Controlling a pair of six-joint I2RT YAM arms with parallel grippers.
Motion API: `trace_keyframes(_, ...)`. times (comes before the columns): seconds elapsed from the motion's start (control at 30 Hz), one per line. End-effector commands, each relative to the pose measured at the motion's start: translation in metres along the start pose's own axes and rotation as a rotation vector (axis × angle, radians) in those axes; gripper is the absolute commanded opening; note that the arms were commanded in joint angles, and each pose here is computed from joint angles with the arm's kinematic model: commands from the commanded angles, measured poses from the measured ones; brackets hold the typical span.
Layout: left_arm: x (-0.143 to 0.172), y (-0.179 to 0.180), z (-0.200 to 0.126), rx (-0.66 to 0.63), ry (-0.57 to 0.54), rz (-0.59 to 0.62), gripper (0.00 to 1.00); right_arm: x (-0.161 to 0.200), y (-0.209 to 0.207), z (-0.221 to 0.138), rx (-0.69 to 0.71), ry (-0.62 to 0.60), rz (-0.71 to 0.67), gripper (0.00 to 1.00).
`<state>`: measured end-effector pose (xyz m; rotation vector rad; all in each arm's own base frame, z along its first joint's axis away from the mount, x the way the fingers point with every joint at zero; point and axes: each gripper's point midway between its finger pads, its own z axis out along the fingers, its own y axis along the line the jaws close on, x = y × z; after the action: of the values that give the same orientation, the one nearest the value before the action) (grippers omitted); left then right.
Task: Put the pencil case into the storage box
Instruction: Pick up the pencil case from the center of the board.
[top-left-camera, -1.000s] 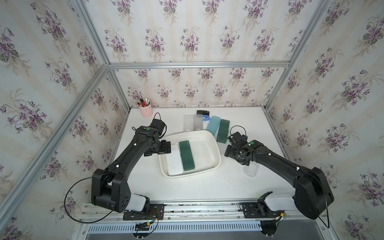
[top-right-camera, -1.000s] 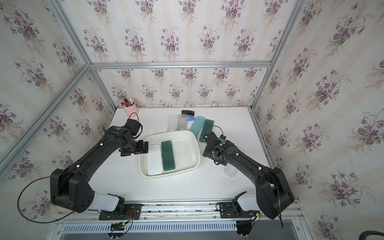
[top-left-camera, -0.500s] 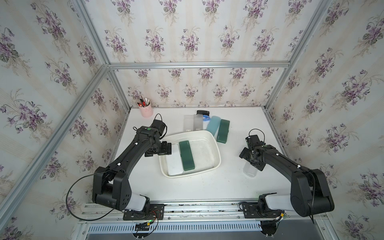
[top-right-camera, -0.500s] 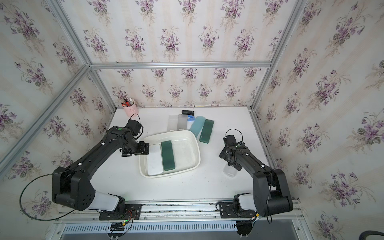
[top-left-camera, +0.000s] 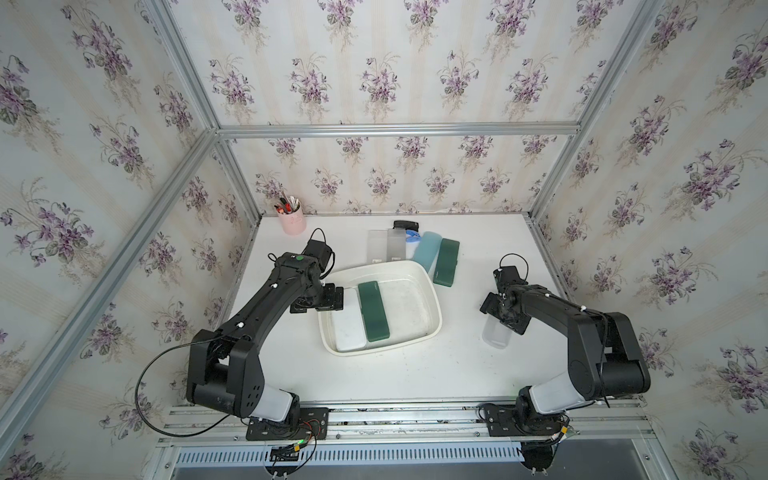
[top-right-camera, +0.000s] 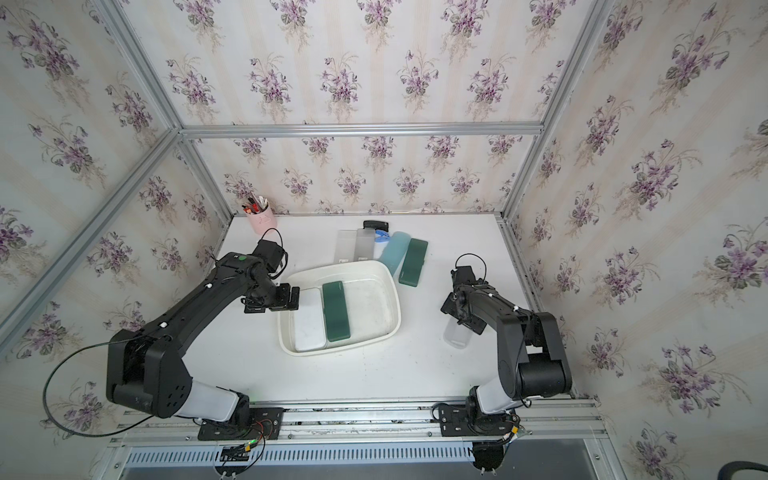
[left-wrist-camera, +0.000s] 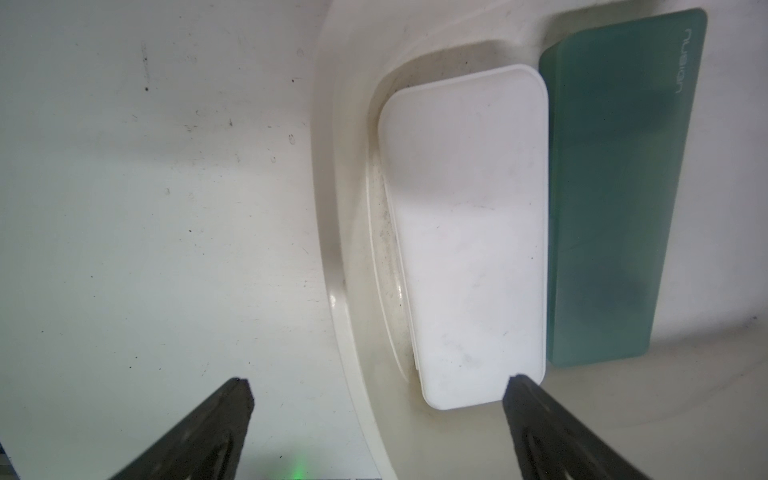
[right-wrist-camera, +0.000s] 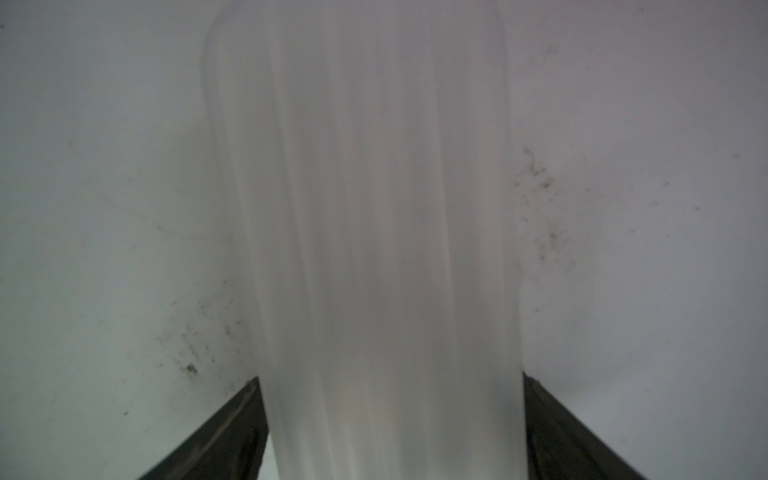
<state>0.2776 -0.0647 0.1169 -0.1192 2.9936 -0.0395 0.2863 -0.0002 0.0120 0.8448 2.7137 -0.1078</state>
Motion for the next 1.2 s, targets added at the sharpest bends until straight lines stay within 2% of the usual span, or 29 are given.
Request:
trace_keyframes(0.0, -0.001, 0.000, 0.003, 0.000, 0.004, 0.017, 1.00, 0.001, 0.006, -0.002, -0.027, 0.016, -0.019, 0.92)
trace_keyframes(0.2, -0.004, -0.002, 0.006, 0.003, 0.008, 0.020, 1.00, 0.000, 0.004, -0.001, -0.012, 0.020, -0.056, 0.85)
trace_keyframes(0.33, -0.006, -0.001, 0.004, 0.000, 0.003, 0.023, 1.00, 0.004, 0.011, 0.004, -0.049, 0.041, -0.067, 0.72)
trace_keyframes(0.4, -0.006, 0.000, 0.004, -0.002, 0.002, 0.023, 1.00, 0.005, 0.016, 0.001, -0.080, 0.043, -0.067, 0.69)
trace_keyframes(0.83, -0.007, 0.001, 0.005, -0.004, 0.006, 0.015, 1.00, -0.001, 0.026, -0.041, -0.180, 0.007, -0.096, 0.65)
trace_keyframes(1.17, -0.011, 0.000, 0.004, -0.008, 0.009, 0.010, 1.00, -0.014, 0.104, -0.108, -0.310, -0.067, -0.272, 0.64)
